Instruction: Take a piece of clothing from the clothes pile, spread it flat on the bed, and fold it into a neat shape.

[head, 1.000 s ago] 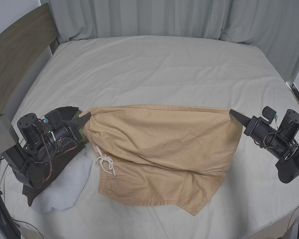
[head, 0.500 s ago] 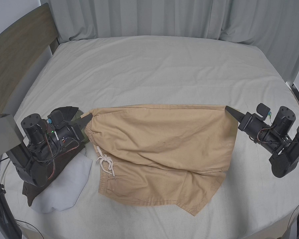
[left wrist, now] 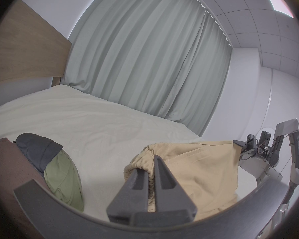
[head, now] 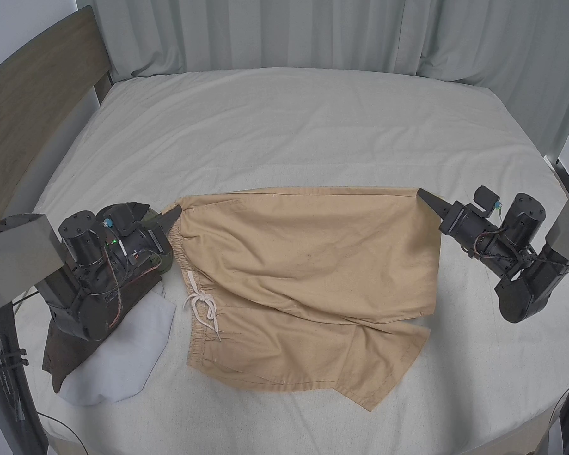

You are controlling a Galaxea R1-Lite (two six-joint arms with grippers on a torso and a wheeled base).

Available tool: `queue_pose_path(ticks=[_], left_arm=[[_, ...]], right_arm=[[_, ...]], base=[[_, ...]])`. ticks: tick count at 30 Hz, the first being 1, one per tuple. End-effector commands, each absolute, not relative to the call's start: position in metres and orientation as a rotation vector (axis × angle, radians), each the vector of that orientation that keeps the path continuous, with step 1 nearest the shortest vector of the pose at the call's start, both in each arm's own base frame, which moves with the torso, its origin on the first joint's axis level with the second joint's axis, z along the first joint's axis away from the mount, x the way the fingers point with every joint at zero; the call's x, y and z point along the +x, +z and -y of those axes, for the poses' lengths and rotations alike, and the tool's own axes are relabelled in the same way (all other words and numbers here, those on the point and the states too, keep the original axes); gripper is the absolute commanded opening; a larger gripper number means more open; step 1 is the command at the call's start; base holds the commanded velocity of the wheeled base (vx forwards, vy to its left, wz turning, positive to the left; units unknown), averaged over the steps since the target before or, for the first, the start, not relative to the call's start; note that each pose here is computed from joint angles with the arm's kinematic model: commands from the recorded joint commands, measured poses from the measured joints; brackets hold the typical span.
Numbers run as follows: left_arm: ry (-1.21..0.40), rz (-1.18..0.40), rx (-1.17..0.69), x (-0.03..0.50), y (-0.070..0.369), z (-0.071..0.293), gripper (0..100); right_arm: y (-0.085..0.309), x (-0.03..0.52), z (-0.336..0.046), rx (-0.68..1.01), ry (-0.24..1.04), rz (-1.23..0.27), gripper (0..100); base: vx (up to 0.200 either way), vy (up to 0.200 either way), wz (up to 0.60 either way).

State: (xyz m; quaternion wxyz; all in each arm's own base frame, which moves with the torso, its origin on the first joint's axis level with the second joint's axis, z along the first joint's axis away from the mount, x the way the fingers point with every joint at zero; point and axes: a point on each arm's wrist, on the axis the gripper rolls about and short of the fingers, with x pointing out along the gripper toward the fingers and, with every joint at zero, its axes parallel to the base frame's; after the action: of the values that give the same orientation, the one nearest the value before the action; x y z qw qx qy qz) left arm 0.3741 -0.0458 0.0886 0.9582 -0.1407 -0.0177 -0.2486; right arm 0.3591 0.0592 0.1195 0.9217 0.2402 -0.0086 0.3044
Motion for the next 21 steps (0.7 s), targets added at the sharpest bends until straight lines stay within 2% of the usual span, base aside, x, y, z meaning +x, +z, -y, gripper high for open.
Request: queue_pose_path(ticks=[1, 21], left_arm=[[-0.493, 0.024, -0.296, 0.385, 0.076, 0.048, 0], [-0.426, 0.073, -0.423, 0.433, 0.049, 0.061, 0]], right_arm=[[0.109, 0.375, -0.061, 0.495, 0.624, 0.015, 0], [0.091, 0.434, -0.062, 0.541, 0.635, 0.097, 0]], base=[[0.0, 0.0, 0.0], [0.0, 0.0, 0.0]])
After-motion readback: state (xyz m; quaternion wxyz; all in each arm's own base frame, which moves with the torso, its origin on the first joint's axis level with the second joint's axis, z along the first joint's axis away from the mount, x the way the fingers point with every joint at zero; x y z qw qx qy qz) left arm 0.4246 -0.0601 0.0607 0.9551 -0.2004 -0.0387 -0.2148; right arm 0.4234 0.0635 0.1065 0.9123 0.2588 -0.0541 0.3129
